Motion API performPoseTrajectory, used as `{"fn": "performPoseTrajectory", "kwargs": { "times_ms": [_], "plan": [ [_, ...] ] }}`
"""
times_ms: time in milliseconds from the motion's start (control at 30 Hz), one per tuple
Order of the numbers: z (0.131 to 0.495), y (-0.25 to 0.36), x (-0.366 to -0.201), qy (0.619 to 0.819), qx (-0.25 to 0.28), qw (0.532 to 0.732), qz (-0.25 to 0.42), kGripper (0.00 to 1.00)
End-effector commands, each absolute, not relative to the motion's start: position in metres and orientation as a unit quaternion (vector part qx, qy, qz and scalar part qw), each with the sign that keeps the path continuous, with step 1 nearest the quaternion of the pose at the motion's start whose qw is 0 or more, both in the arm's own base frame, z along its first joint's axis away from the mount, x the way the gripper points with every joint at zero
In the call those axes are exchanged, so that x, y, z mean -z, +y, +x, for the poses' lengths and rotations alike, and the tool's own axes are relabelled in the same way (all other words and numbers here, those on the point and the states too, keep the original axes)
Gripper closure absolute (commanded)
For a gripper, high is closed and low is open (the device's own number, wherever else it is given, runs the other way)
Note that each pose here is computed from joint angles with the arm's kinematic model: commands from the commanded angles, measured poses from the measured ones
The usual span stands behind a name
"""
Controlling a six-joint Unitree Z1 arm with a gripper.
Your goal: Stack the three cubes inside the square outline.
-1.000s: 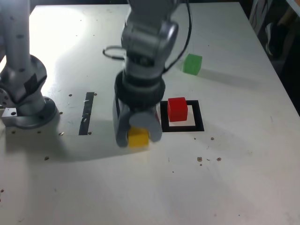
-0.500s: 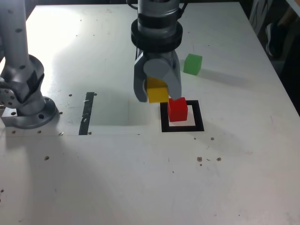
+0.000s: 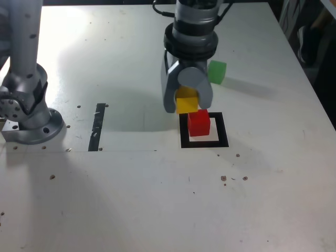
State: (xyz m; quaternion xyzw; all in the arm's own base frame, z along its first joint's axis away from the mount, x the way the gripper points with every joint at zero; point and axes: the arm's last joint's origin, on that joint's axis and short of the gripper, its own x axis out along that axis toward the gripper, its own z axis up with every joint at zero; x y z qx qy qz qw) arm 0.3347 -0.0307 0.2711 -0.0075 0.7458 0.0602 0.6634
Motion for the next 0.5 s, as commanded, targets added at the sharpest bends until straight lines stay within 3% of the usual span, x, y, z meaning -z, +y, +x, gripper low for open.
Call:
{"fn": "performPoseTrajectory", "kwargs": {
  "times_ms": [0, 167, 467],
  "plan": [
    [0.34, -0.032, -0.27, 0.75, -0.061, 0.659, -0.006, 0.81],
    [0.353, -0.04, -0.272, 0.757, -0.062, 0.65, 0.002, 0.81],
    [0.364, -0.042, -0.258, 0.77, -0.07, 0.634, -0.001, 0.78]
  ]
}}
